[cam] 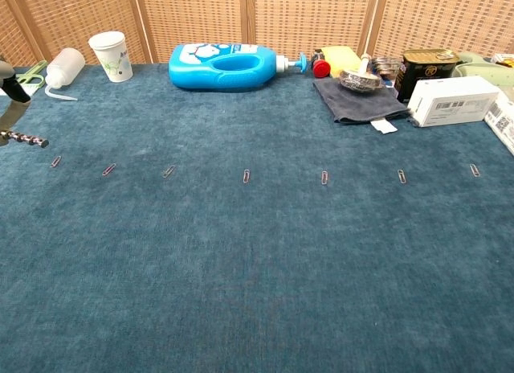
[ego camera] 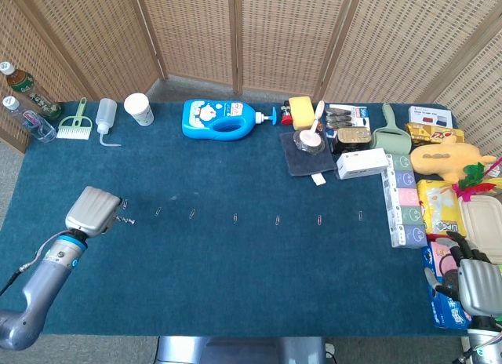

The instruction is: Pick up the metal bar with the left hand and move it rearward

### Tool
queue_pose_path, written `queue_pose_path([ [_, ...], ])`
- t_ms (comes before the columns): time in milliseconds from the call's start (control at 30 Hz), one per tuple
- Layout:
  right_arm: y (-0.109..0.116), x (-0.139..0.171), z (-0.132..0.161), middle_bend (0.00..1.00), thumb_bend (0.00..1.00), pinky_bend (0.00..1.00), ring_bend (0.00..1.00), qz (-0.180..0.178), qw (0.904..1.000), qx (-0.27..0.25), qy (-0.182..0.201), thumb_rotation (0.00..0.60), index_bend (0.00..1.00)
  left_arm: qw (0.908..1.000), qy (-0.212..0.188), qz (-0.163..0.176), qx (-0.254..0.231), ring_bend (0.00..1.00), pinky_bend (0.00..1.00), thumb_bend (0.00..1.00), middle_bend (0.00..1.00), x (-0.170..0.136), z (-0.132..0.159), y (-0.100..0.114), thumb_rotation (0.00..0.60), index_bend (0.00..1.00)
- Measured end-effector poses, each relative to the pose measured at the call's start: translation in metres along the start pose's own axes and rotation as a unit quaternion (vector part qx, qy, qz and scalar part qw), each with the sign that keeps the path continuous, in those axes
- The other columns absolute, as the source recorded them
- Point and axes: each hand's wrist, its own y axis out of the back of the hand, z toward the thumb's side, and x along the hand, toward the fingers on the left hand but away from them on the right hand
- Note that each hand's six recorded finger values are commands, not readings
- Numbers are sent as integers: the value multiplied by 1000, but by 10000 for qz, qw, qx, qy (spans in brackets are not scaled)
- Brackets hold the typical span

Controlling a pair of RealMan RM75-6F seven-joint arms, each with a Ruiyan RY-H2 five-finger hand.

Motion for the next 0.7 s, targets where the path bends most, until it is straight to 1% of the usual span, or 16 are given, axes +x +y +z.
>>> queue_pose_path([
  [67, 0, 1, -1, 230, 320, 363, 232, 3, 10000, -6, -26, 519, 287, 9999, 7, -60, 97, 1000, 1000, 575, 1000, 5, -2, 0, 600, 629],
  [233, -1, 2, -2, 230, 319, 363, 231, 19, 10000, 2, -32, 521, 286, 9990, 160, -328, 248, 1000, 1000, 575, 1000, 23, -15, -9, 600, 629],
  [367, -3, 1, -1, 230, 319, 363, 232, 49, 10000, 8, -42, 521, 286, 9978, 250, -474, 400, 1000, 1000, 575, 1000, 34, -21, -15, 600, 629],
  [700, -8, -1, 1, 231, 320, 363, 232, 108, 9999, 0, -53, 521, 286, 9926, 633, -880, 550, 1000, 1000, 575, 1000, 57, -42, -33, 600, 629],
])
